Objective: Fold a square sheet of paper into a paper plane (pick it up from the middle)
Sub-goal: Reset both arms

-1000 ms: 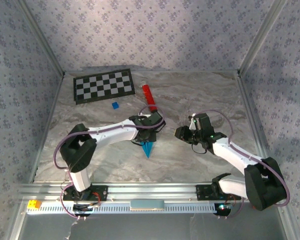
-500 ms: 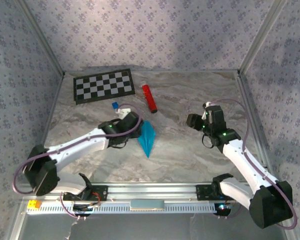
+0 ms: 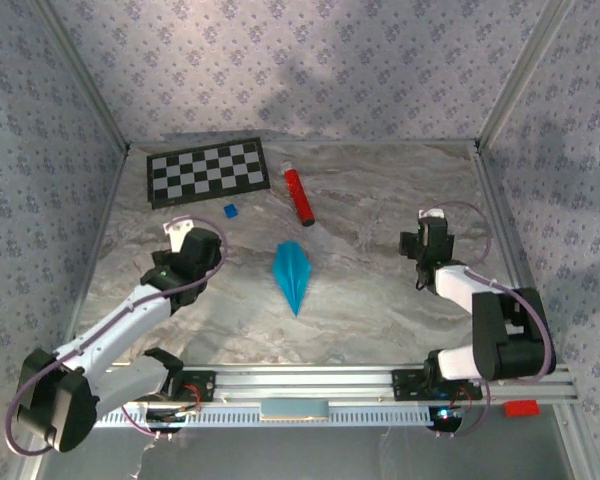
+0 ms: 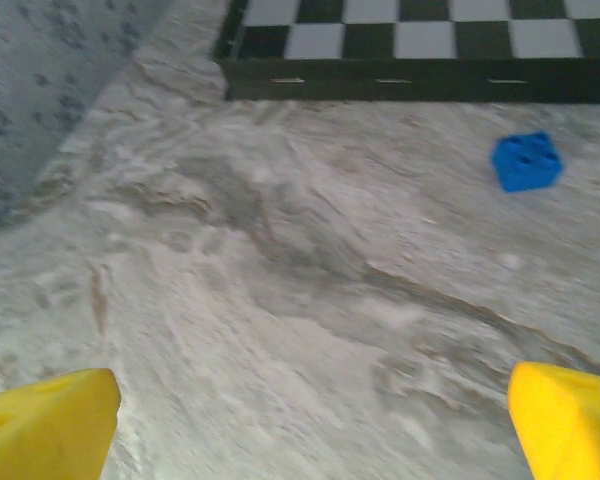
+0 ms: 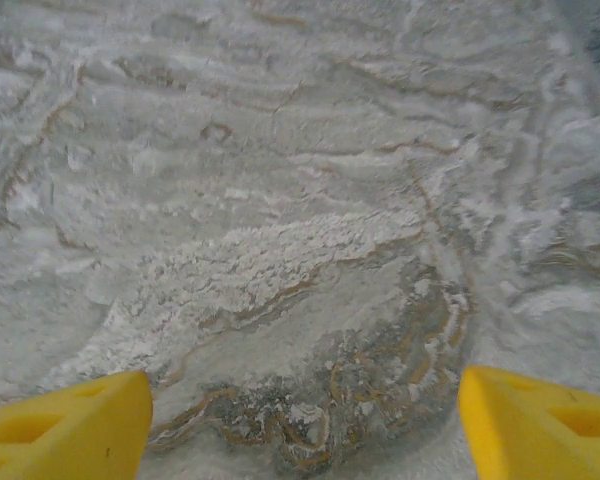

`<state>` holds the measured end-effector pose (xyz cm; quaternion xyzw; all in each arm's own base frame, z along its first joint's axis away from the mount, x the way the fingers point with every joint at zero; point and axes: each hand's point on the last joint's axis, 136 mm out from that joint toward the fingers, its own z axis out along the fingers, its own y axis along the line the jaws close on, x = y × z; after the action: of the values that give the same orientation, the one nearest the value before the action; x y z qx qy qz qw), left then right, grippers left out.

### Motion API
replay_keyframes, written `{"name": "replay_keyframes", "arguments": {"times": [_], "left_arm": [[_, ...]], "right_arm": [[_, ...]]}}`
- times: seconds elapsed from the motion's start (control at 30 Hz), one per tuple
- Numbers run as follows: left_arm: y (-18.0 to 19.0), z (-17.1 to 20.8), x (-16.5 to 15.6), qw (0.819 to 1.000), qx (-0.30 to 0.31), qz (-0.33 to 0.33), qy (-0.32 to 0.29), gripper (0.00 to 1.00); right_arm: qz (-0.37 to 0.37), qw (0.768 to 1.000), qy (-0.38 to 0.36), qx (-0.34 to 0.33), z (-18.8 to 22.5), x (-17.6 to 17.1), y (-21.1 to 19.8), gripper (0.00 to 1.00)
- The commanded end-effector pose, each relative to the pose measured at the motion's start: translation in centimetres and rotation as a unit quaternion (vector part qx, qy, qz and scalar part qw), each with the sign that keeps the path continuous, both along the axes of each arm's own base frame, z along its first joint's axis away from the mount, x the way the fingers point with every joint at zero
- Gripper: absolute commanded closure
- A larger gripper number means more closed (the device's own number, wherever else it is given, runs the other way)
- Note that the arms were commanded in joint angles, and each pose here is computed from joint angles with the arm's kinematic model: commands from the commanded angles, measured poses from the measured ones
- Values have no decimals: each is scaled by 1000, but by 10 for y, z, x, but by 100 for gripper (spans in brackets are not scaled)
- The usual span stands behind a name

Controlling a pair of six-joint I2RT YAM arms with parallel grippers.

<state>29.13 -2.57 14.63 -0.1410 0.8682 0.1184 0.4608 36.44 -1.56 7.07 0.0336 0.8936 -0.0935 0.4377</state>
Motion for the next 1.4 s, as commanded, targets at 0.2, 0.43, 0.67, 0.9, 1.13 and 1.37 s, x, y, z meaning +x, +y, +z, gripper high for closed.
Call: {"name": "replay_keyframes", "arguments": {"times": [0.2, 0.43, 0.67, 0.9, 1.13, 1.37], "left_arm": [[57, 7, 31, 997, 47, 28, -59, 0], [63, -18, 62, 993, 88, -3, -73, 0], [40, -33, 102, 989, 63, -93, -96, 0], [54, -57, 103, 989, -16, -105, -102, 0], [35, -58, 106, 981, -20, -163, -99, 0], [45, -58, 106, 986, -12, -130, -100, 0]], "right_arm": [[82, 989, -118, 43, 12, 24, 5, 14], [43, 991, -121, 26, 12, 25, -6, 0], [43, 991, -121, 26, 12, 25, -5, 0], [42, 991, -121, 25, 12, 25, -5, 0], [48, 991, -119, 33, 12, 26, -5, 0], [48, 991, -119, 34, 12, 26, -5, 0]]}}
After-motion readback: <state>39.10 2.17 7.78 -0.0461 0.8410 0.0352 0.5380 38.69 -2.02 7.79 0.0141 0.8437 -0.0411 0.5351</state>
